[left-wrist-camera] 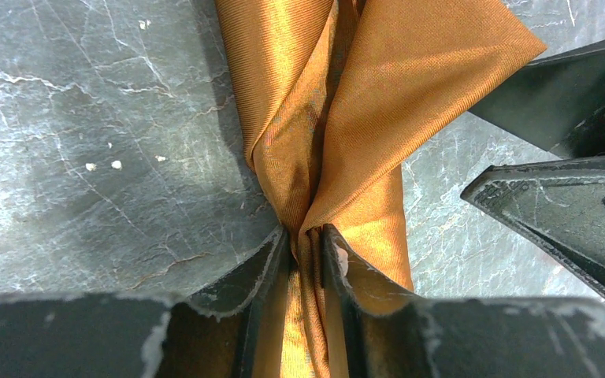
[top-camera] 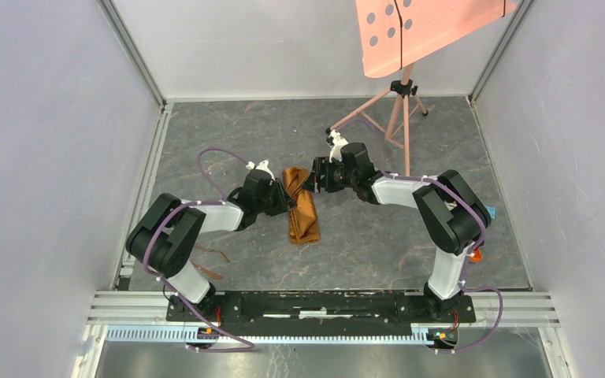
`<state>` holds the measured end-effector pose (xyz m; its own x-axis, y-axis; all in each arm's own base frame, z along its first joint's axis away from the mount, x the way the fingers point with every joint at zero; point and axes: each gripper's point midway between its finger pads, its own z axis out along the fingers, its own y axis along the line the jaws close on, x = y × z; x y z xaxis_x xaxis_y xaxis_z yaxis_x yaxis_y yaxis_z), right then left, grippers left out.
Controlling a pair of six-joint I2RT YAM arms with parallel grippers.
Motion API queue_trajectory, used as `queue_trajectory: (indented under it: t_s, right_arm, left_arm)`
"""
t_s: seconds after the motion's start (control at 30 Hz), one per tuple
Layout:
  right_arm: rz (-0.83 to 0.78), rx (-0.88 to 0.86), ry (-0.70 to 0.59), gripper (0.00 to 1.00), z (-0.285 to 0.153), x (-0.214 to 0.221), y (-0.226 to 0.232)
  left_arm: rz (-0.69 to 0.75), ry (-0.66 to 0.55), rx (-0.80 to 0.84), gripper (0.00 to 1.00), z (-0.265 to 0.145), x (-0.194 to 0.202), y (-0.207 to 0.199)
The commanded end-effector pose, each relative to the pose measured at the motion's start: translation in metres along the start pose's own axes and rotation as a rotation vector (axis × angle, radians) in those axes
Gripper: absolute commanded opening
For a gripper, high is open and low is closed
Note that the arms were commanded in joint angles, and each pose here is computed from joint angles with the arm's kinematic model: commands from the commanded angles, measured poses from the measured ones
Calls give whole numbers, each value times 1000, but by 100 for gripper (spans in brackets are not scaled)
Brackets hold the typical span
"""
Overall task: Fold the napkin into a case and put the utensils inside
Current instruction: Stuff the top corner of the smaller-rectangle-folded napkin into the folded napkin.
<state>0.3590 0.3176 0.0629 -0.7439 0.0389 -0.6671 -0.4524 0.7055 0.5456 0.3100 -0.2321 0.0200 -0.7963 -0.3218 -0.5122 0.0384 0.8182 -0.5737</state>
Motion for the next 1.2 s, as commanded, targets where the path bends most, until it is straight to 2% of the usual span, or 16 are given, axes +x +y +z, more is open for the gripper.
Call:
queue_trajectory:
  t_s: [0.0,0.4,0.47,0.63,0.73,1.0,1.07,1.17]
  right_arm:
    - [-50,-74,-66,72,9,-27,18]
    - [35,-60,-110,48,20,-38,13]
    - [42,-72,-114,48,20,-39,16]
    - [55,-81,-128,61,17,-44,20]
    - [70,-71,-141,61,15,-47,20]
    - [109,-35,-135,44,20,-42,11]
    - [112,-43,-134,34,23,-43,12]
    - [110,-52,-140,8,23,-45,13]
  left_arm:
    - [-36,158,-165,30,-5,48,44]
    - [-30,157,-168,29,-7,49,45]
    - [-29,157,-167,29,-7,49,44]
    - [-24,160,-168,28,-5,50,44]
    - [-24,163,-169,28,-4,51,44]
    - [-14,157,-169,28,-5,49,43]
    - [-11,156,-168,28,-5,49,42]
    - [-10,148,-145,35,-11,47,37]
